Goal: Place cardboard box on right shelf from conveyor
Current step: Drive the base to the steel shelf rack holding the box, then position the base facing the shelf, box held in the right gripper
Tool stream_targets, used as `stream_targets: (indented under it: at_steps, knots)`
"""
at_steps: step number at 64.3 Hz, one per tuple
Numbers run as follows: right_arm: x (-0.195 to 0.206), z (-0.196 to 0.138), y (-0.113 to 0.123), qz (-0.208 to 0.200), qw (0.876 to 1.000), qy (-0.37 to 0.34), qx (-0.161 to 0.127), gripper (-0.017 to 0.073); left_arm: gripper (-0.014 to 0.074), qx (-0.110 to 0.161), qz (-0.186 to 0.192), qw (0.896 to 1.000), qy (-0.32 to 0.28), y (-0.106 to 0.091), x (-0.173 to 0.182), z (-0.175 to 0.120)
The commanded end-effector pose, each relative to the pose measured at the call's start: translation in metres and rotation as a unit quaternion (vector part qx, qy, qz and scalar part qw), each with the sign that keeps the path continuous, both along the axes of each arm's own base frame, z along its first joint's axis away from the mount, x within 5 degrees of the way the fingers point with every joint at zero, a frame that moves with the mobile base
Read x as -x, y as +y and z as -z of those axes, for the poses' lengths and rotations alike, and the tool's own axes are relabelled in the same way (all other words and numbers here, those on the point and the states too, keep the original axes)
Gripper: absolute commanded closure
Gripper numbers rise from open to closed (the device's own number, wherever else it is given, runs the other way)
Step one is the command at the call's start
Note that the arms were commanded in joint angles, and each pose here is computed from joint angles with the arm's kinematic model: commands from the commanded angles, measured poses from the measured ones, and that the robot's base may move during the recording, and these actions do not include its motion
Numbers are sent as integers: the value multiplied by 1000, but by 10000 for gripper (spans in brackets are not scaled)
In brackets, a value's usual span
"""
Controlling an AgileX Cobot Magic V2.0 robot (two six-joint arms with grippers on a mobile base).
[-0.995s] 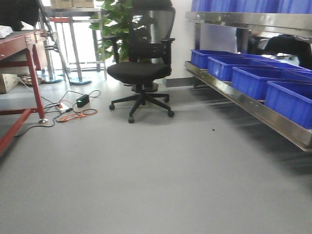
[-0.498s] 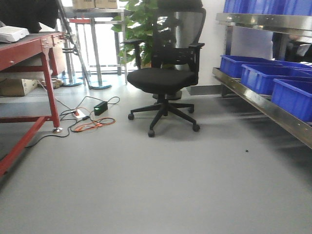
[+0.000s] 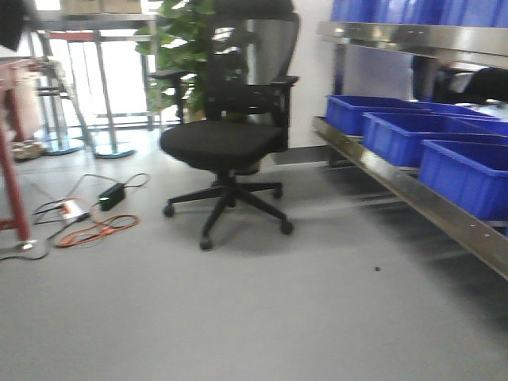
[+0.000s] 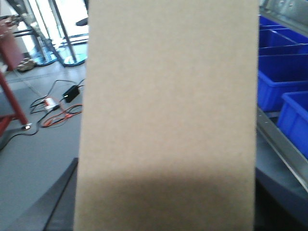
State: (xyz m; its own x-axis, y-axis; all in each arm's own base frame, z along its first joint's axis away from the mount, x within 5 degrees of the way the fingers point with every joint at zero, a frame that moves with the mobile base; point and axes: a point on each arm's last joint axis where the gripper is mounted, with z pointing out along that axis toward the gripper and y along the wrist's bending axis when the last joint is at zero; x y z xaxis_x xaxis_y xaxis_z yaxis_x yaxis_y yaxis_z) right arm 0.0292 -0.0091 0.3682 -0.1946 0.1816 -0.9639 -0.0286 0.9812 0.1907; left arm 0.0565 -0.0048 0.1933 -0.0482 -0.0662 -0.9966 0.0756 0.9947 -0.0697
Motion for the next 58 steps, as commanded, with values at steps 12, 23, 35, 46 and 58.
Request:
stream_targets:
  at_steps: [12,23,35,46,58]
  knots:
    - [0,-17,1,-4,998,-58,6,398,713,9,-3,999,-49,1,1,-9]
    - [0,-17,1,-4,998,-58,6,398,713,9,-3,999,-49,1,1,-9]
    - [0,-17,1,-4,998,-58,6,398,713,9,-3,999,-49,1,1,-9]
    - [0,-17,1,-4,998,-58,6,398,713,9,-3,999,-49,1,1,-9]
    - [0,-17,1,-4,998,-58,6,398,713,9,-3,999,-49,1,1,-9]
